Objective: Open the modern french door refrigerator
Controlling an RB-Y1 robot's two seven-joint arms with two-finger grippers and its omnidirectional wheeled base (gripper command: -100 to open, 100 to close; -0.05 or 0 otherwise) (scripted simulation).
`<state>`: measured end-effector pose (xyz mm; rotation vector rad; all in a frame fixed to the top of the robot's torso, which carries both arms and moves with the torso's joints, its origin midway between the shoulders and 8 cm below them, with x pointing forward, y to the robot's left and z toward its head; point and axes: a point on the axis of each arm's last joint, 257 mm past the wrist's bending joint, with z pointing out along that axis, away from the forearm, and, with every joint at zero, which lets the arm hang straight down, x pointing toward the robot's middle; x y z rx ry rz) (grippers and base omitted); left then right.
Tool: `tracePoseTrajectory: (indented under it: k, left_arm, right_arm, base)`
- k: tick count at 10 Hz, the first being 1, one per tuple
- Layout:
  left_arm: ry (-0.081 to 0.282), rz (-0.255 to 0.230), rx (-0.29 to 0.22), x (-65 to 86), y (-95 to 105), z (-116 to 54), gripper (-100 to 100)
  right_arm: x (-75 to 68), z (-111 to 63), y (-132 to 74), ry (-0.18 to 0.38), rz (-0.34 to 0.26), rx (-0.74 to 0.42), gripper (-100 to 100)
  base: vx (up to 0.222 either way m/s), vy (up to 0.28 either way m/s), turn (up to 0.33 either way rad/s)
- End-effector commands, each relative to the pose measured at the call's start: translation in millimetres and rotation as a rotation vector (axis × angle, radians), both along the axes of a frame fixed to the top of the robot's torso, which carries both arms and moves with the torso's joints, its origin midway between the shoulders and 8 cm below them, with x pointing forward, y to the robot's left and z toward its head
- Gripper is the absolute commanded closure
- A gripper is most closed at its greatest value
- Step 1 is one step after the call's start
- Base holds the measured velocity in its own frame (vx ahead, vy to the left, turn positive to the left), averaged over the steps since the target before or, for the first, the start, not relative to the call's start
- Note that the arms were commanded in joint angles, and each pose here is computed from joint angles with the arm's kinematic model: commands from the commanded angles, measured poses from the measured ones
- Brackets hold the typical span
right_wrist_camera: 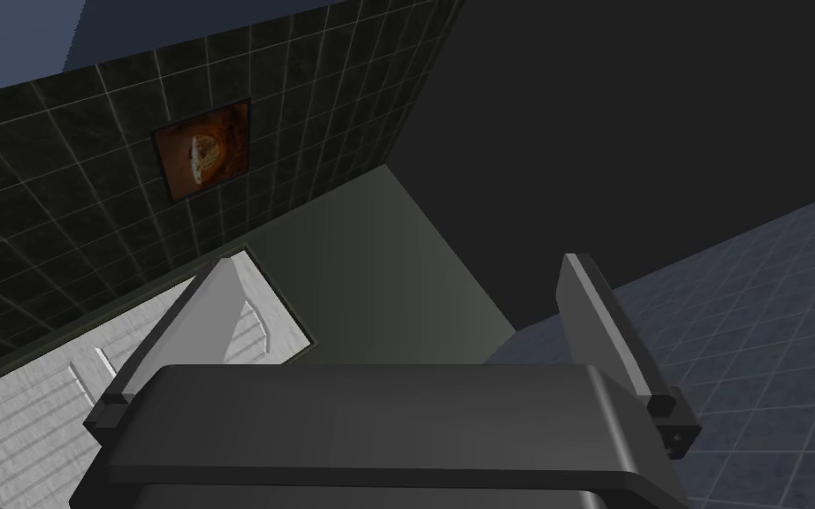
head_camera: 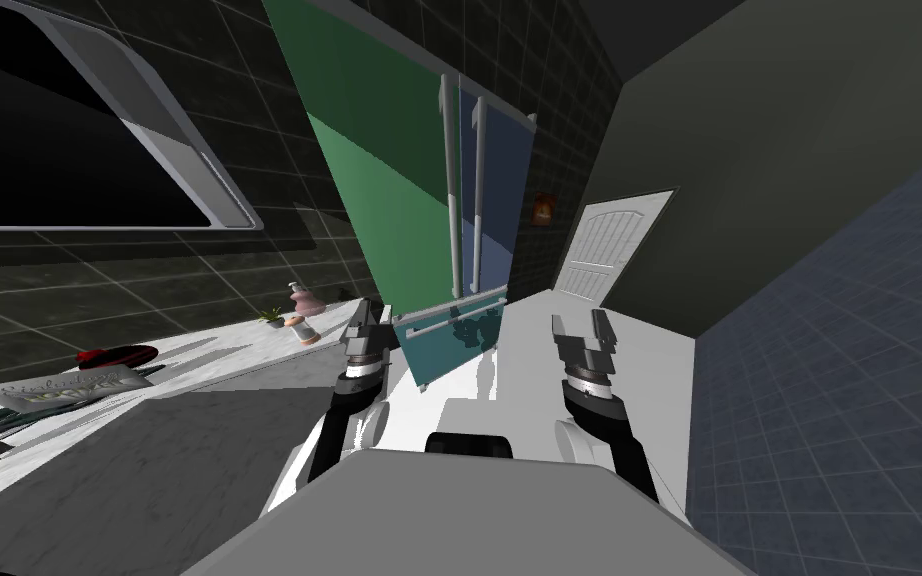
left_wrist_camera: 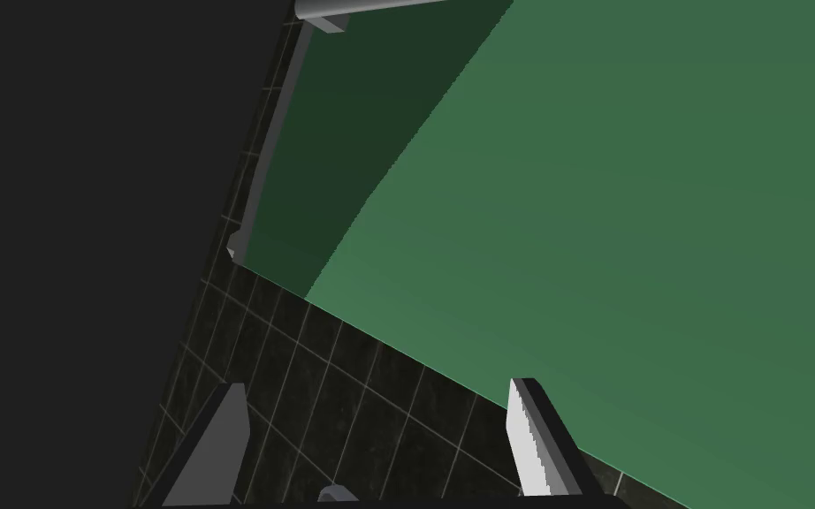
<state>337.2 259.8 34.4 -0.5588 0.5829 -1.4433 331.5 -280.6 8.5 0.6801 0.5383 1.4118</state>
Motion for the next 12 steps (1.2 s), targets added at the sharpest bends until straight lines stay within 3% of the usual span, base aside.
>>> tracePoseTrajectory:
  k: [1,9,10,12]
  left_arm:
    - [0.0,0.0,0.0,0.0,0.0,0.0,0]
    - [0.0,0.0,0.0,-0.1,0.0,0.2,0]
    - [0.013,-0.017,0.032,3.5,-5.3,1.2,-100]
    - [0.029,-0.033,0.062,8.2,-11.0,2.7,-100]
  right_arm:
    - [0.0,0.0,0.0,0.0,0.0,0.0,0]
    - [-0.1,0.2,0.0,0.0,0.0,0.0,0]
    - [-0.1,0.2,0.0,0.0,0.0,0.0,0]
    - [0.0,-0.1,0.0,0.0,0.0,0.0,0]
  base:
    - [0.0,0.0,0.0]
    - [0.0,0.0,0.0]
    - [0.036,-0.003,-0.02]
    - [0.069,0.002,-0.034]
